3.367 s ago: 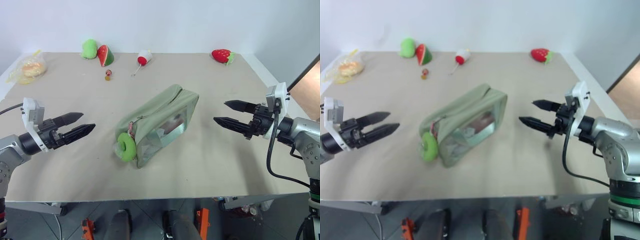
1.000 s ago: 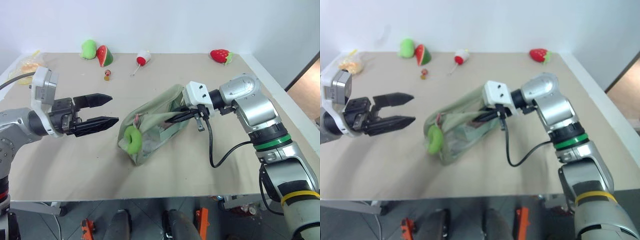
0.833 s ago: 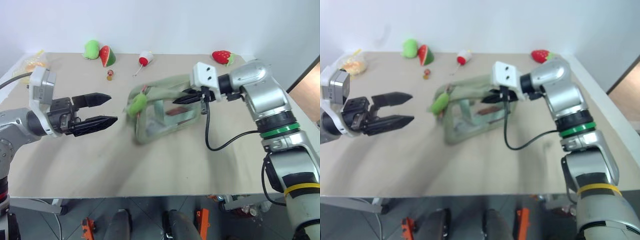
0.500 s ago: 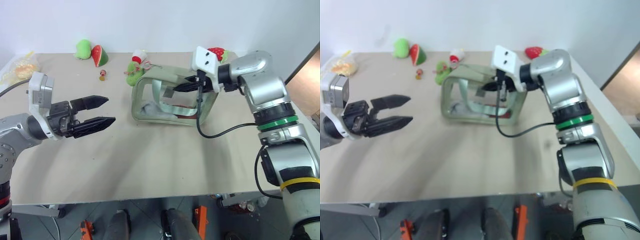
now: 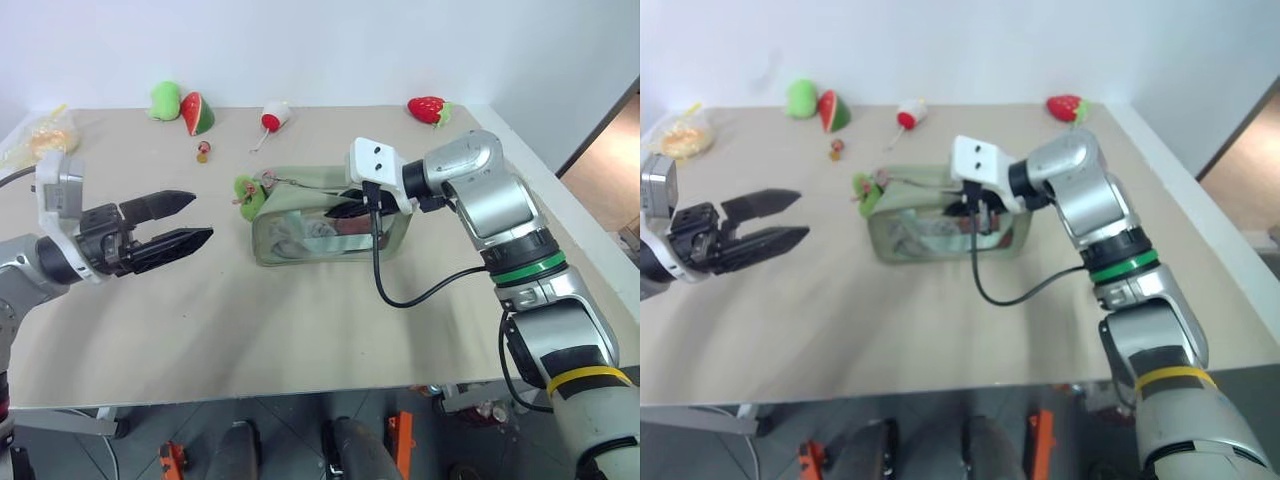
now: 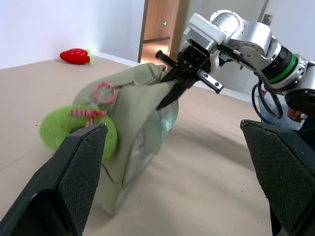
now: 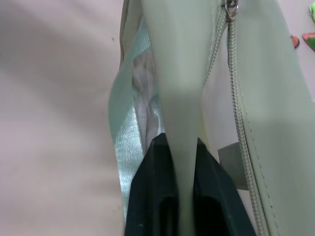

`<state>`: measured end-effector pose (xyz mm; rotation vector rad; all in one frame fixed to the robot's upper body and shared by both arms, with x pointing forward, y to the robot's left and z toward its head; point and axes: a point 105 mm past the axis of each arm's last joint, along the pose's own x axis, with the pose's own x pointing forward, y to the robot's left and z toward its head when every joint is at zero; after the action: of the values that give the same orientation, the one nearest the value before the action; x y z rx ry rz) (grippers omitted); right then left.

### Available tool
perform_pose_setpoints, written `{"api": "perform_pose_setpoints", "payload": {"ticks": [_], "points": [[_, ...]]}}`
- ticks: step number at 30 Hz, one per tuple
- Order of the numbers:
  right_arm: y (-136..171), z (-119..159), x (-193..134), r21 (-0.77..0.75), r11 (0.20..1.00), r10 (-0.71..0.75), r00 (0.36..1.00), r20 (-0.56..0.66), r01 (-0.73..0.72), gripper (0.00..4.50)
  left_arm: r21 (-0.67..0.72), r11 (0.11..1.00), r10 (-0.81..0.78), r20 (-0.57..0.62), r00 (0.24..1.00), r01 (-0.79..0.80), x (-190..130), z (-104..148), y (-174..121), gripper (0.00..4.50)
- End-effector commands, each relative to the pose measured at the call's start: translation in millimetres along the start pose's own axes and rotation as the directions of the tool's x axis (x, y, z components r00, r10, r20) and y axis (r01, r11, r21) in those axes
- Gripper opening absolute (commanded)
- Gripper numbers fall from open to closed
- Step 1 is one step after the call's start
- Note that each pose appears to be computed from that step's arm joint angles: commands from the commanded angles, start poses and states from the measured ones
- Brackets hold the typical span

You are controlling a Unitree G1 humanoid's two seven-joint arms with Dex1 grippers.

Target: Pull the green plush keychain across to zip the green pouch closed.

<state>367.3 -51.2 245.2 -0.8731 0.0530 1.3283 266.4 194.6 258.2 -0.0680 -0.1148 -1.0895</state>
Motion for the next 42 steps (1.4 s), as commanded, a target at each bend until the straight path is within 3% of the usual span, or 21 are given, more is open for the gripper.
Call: {"api": "perform_pose_setpoints", "payload": {"ticks": [1,9,18,24,38,42], "points": [[-8,16,-3,0.008,0.999,-0.035,0.996,0.079,0.034,1.66,0.039,0.999,0.019,0.006,1.000,-0.019,-5,8,-1,4.50],[-40,26,-17,0.149,0.978,-0.166,0.975,0.145,0.144,4.46,0.016,1.000,0.024,-0.063,0.998,-0.023,-3,-9,2,4.50],[-49,56,-87,0.171,0.974,-0.203,0.907,0.368,0.149,4.46,-0.033,0.999,0.031,-0.105,0.994,-0.035,2,-31,12,4.50],[-34,41,-90,0.161,0.973,-0.211,0.918,0.336,0.165,4.46,-0.047,0.999,0.010,-0.092,0.996,-0.014,10,-33,16,4.50],[-21,39,-92,0.185,0.964,-0.243,0.915,0.322,0.191,4.46,-0.061,0.998,0.008,-0.082,0.997,-0.013,14,-32,27,4.50],[-12,24,-98,0.172,0.967,-0.225,0.941,0.252,0.186,4.46,-0.062,0.998,0.009,-0.081,0.997,-0.014,14,-32,26,4.50]]}}
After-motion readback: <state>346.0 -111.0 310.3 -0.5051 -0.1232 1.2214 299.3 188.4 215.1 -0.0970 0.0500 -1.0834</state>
